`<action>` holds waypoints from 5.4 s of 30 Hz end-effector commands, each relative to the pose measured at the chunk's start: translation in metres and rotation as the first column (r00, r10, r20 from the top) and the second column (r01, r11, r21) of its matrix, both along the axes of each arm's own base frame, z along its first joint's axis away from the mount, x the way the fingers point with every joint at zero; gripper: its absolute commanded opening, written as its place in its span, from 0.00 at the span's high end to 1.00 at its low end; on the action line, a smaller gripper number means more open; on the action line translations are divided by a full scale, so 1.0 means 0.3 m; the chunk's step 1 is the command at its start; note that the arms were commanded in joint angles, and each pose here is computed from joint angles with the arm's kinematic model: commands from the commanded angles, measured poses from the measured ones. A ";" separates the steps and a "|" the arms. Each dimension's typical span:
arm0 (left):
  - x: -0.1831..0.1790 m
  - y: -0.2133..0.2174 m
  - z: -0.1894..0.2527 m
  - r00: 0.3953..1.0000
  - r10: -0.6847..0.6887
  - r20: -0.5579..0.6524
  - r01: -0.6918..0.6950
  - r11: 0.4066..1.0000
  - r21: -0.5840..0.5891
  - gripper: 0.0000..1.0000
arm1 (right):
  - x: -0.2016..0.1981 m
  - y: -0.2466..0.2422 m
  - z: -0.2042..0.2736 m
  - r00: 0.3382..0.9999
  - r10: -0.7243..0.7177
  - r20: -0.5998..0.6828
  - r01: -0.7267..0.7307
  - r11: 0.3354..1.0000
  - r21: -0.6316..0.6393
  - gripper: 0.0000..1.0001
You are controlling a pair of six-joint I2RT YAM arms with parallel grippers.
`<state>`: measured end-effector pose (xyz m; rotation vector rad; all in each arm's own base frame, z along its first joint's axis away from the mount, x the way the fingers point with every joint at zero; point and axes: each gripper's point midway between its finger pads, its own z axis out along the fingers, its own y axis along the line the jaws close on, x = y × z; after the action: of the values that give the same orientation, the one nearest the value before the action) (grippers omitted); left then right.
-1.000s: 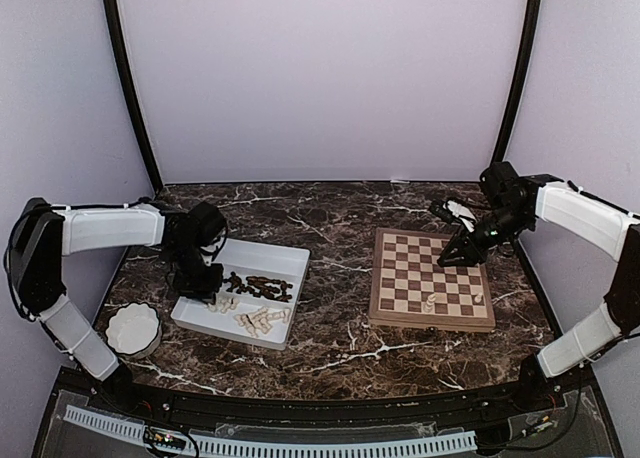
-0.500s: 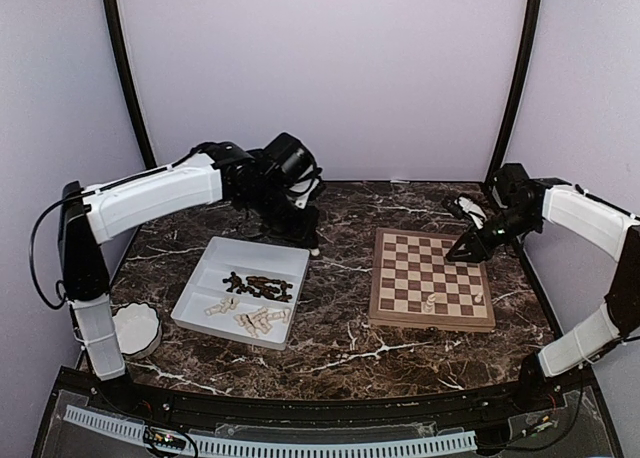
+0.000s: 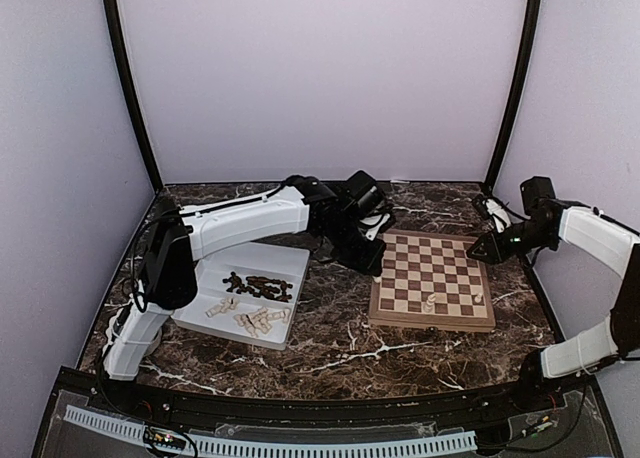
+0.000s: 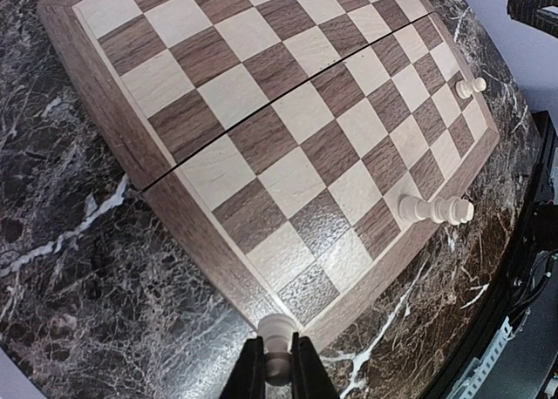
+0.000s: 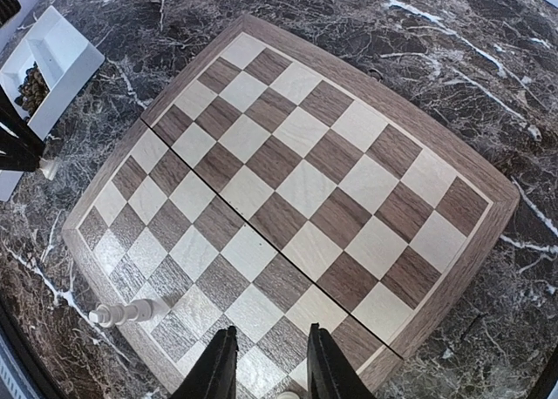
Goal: Set up the chess pieces on the board
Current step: Place the pawn on a2, then adjust the pawn at a2, then pick up the pawn from the storage box.
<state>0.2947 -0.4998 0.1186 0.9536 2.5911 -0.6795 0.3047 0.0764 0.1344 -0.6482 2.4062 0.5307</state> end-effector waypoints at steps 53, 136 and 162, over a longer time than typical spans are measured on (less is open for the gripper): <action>-0.023 -0.039 0.037 0.998 -0.055 0.044 0.055 0.998 -0.001 0.67 | 0.022 0.006 -0.013 0.999 0.003 0.054 -0.004 1.000 0.015 0.70; -0.115 1.107 -0.201 0.789 0.614 -0.003 -0.574 0.739 0.352 0.62 | -0.296 0.645 0.015 0.666 0.739 -0.100 -0.737 0.632 -0.239 0.81; -0.122 1.083 -0.315 0.823 0.566 -0.055 -0.500 0.766 0.404 0.67 | -0.232 0.546 0.017 0.757 0.650 -0.072 -0.648 0.731 -0.215 0.81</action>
<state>0.2648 -0.1794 0.0290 0.1811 2.9775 -0.1147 0.2348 0.2389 0.1377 -1.6364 2.2046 0.4996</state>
